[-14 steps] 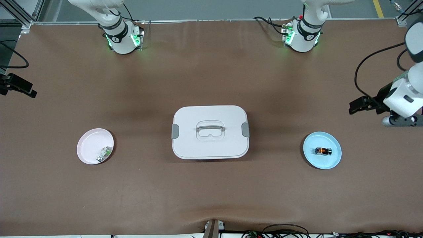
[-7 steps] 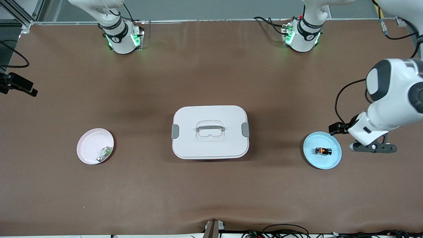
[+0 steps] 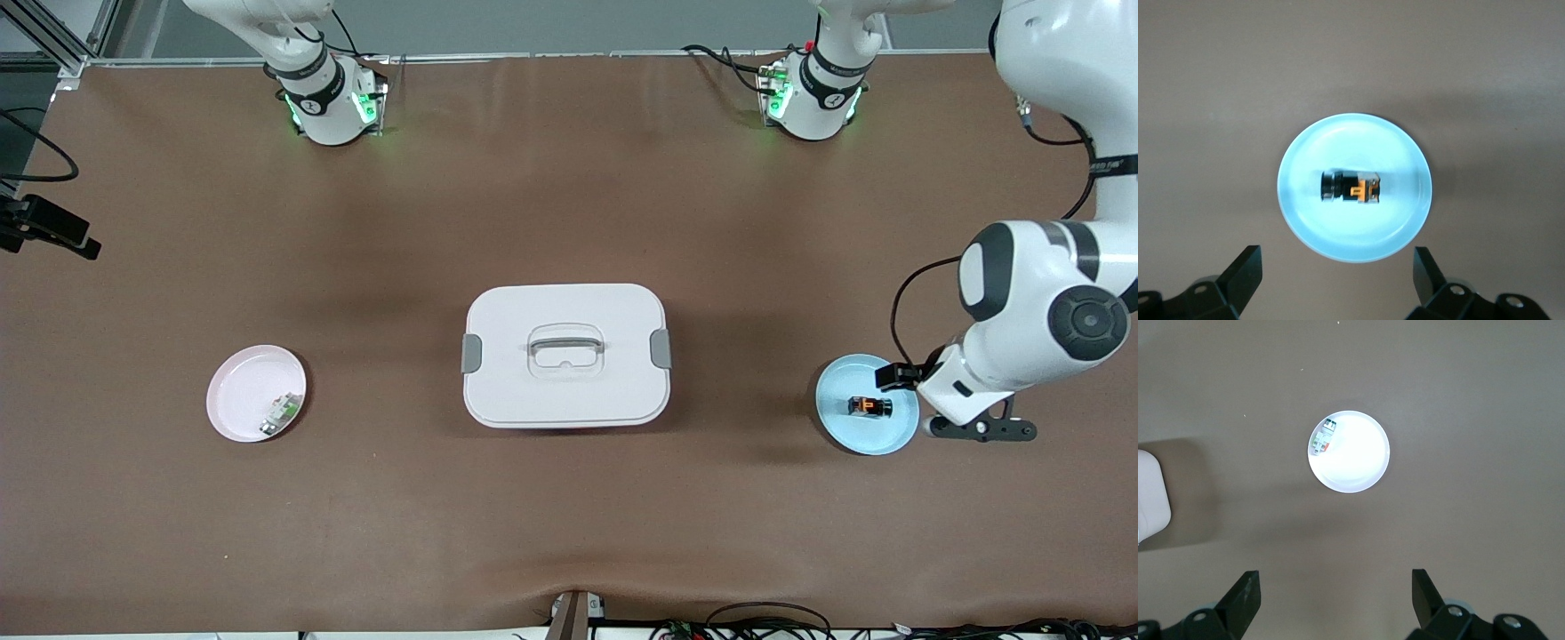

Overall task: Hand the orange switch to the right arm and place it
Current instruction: 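Lower the left gripper over the switch on the blue plate, then close the left gripper on the black-and-orange switch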

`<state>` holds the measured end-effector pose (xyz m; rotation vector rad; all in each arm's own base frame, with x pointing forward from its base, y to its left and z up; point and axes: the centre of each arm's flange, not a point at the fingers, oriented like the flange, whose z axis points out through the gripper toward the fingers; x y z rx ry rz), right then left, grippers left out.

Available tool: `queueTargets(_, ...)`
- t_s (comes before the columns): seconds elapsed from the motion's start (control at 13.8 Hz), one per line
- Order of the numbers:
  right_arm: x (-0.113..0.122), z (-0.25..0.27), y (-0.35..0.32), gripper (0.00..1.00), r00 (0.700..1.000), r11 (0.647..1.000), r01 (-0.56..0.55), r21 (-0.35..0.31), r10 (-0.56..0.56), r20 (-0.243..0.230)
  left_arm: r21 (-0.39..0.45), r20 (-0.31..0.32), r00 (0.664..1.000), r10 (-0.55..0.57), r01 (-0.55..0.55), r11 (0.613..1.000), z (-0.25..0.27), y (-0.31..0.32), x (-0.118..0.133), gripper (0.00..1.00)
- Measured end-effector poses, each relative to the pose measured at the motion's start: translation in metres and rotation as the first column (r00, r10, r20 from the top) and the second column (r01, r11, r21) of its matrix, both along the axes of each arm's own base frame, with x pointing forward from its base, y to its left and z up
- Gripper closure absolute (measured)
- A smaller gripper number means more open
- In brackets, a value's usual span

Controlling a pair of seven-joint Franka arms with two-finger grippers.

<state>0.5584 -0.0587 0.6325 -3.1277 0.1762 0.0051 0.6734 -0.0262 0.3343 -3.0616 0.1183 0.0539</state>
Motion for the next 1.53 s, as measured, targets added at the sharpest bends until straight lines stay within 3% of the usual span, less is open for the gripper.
queueTargets(0.58,0.000,0.000,-0.001,0.00,1.000,1.000,0.002,-0.001,-0.002,0.003,-0.012,0.000,0.999,-0.035,0.035,0.999,-0.084,0.009,-0.004,0.00)
queueTargets(1.53,0.000,0.000,-0.002,0.00,1.000,1.000,0.003,-0.001,-0.003,0.003,-0.021,0.032,0.998,-0.056,0.057,0.998,-0.131,0.018,-0.012,0.00)
